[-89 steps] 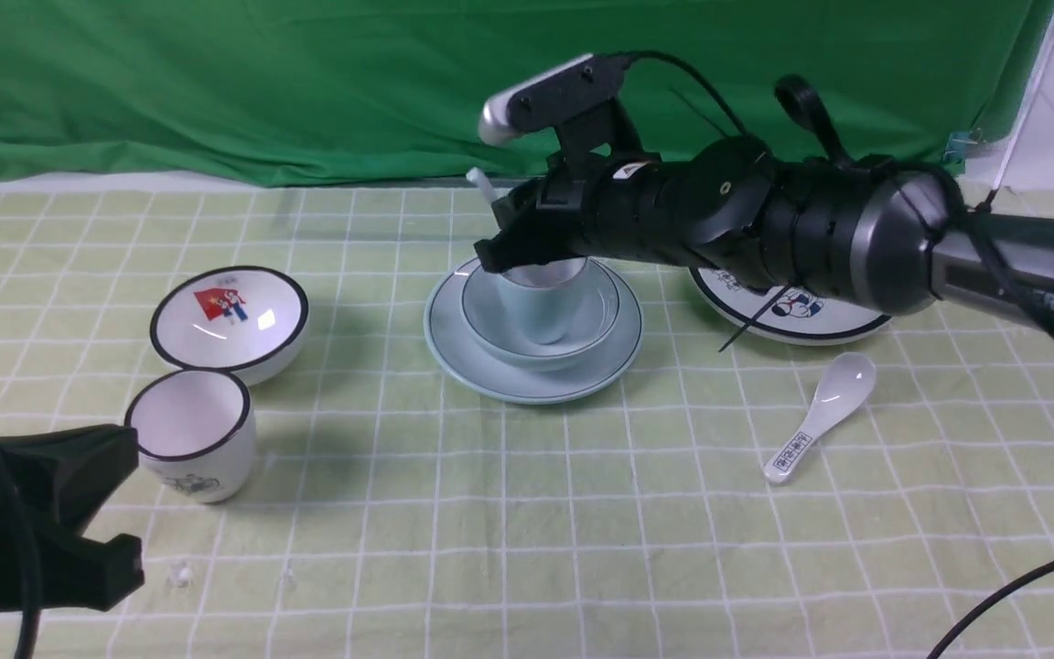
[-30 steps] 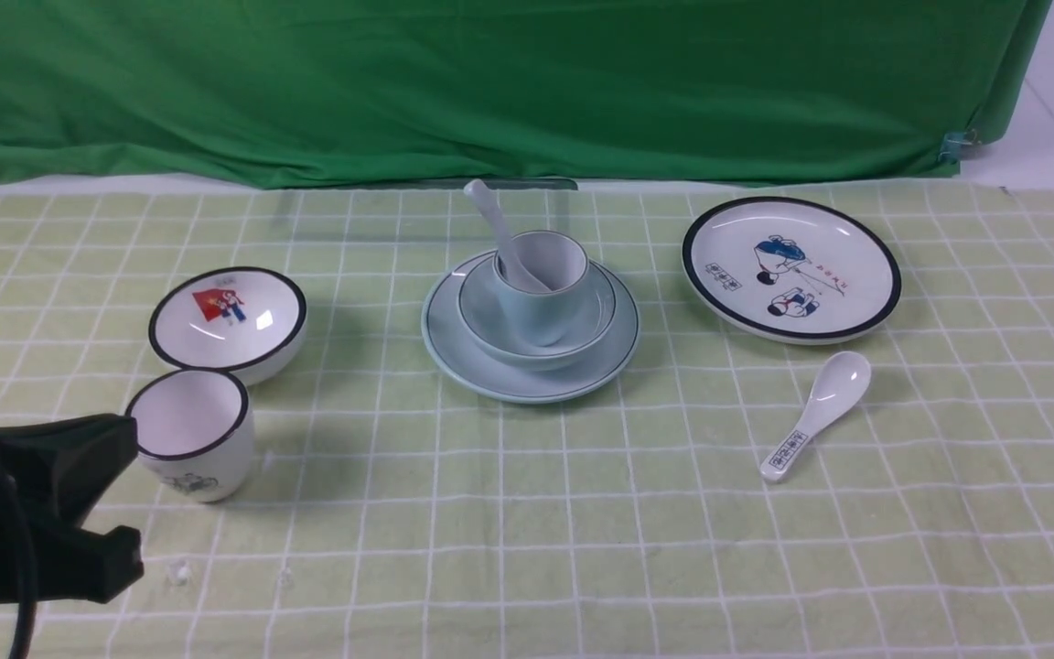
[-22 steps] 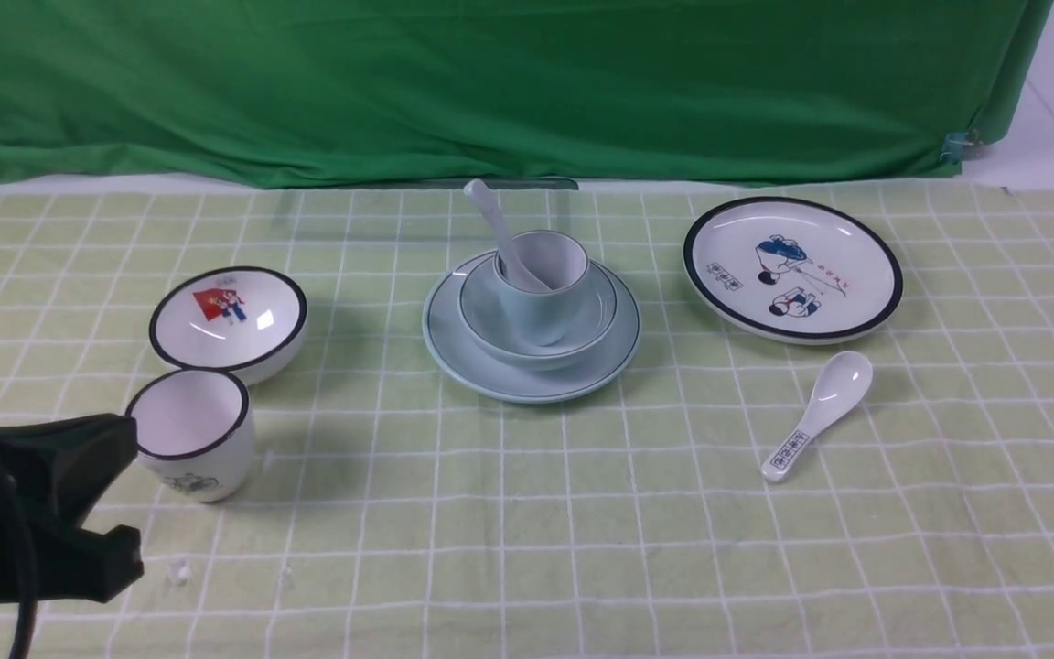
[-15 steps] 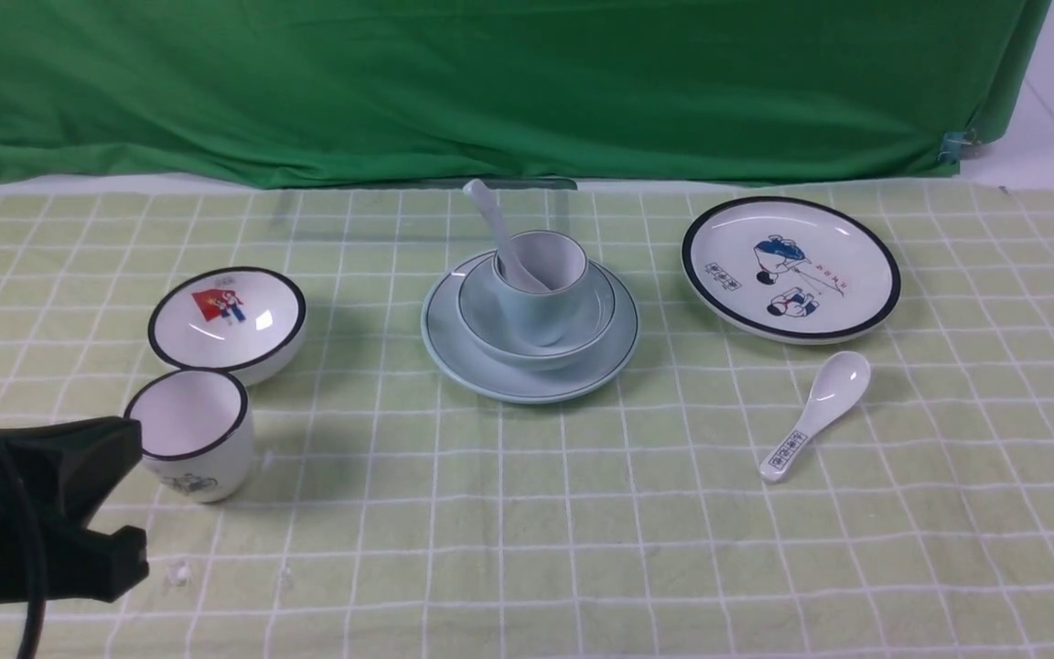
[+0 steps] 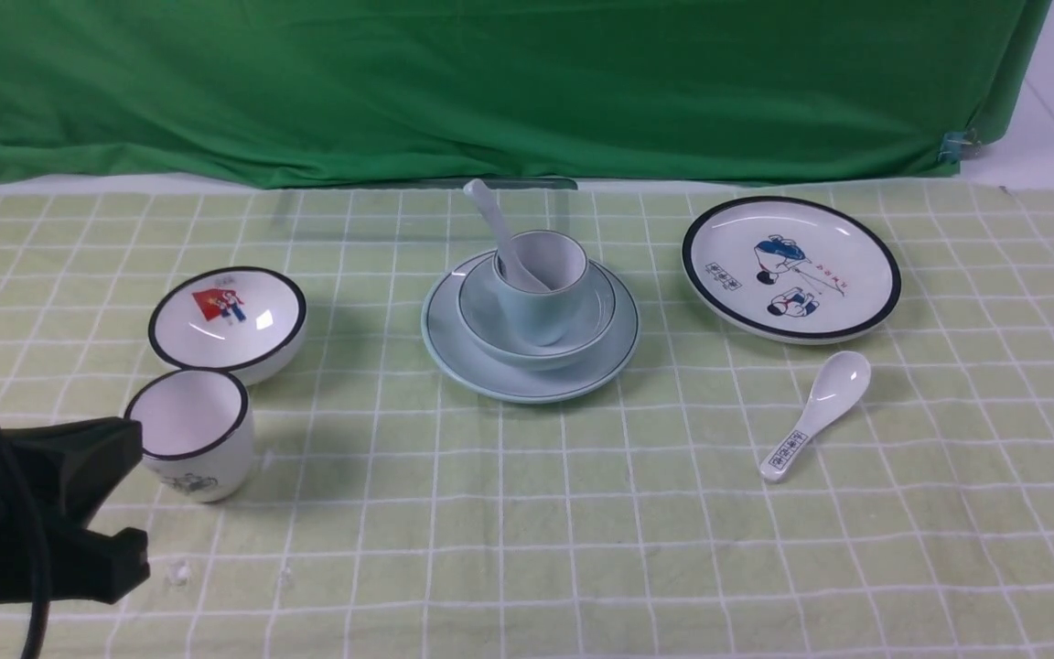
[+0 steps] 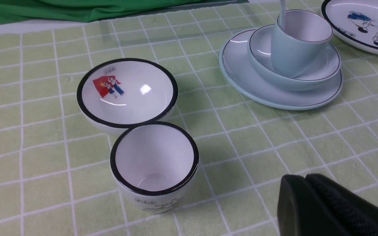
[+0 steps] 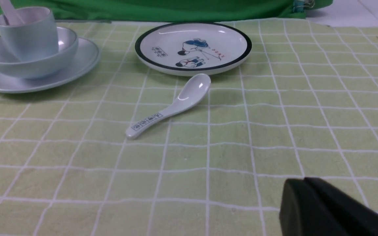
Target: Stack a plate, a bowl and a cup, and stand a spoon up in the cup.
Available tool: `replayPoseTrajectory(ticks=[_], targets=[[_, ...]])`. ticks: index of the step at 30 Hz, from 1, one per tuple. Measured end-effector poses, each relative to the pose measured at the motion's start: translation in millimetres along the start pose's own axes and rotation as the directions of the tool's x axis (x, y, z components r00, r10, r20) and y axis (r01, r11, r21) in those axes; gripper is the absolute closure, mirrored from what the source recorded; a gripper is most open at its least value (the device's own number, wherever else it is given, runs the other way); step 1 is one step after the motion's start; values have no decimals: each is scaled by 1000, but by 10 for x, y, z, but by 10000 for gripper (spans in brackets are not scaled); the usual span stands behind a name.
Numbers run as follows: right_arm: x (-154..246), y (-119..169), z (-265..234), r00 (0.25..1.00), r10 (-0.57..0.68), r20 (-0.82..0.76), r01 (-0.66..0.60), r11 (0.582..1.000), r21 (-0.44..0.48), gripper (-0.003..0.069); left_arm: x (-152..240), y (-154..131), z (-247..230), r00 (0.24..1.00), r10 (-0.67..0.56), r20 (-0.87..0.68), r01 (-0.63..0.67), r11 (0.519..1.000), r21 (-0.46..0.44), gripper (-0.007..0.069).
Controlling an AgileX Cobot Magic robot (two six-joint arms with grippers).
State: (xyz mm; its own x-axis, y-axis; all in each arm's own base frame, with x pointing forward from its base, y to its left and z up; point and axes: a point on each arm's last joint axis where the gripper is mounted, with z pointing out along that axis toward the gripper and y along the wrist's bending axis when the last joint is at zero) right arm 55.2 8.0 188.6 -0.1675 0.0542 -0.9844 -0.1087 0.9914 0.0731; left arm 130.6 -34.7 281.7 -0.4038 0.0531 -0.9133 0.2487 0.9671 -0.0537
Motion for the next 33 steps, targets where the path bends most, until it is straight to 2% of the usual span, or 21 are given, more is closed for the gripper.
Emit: replayPoseTrajectory(ticks=[3, 9, 10, 11, 14, 17, 18, 19, 20, 23, 33], targets=[[1, 0, 1, 1000, 0, -2, 0, 1000, 0, 638, 12, 2, -5, 1000, 0, 10, 0, 1000, -1, 654], [1, 0, 1, 1000, 1, -2, -1, 1000, 0, 617, 370, 73, -173, 965, 33, 259, -18, 998, -59, 654], [1, 0, 1, 1000, 1, -2, -1, 1000, 0, 616, 385, 74, -181, 965, 33, 259, -17, 998, -60, 654], [1, 0, 1, 1000, 1, -2, -1, 1000, 0, 608, 510, 103, -234, 932, 67, 356, -34, 995, -99, 654], [1, 0, 1, 1000, 1, -2, -1, 1000, 0, 593, 787, 137, -325, 877, 102, 470, -32, 988, -153, 654], [1, 0, 1, 1000, 1, -2, -1, 1000, 0, 582, 947, 130, -408, 892, 106, 440, -35, 986, -166, 654], [1, 0, 1, 1000, 1, -2, -1, 1000, 0, 579, 985, 130, -407, 904, 102, 416, -10, 976, -219, 654], [2, 0, 1, 1000, 1, -3, -1, 1000, 0, 578, 996, 130, -404, 902, 103, 419, -99, 995, -31, 654], [-1, 0, 1, 1000, 2, 0, -2, 1000, 0, 574, 1065, 129, -389, 934, 68, 351, -15, 988, -152, 654], [1, 0, 1, 1000, 2, -3, -2, 1000, 0, 568, 1160, 123, -358, 964, -18, 266, 52, 991, -121, 654], [1, 0, 2, 1000, 2, -3, -2, 1000, 0, 545, 1173, 122, -354, 969, 10, 247, 22, 992, -127, 654]])
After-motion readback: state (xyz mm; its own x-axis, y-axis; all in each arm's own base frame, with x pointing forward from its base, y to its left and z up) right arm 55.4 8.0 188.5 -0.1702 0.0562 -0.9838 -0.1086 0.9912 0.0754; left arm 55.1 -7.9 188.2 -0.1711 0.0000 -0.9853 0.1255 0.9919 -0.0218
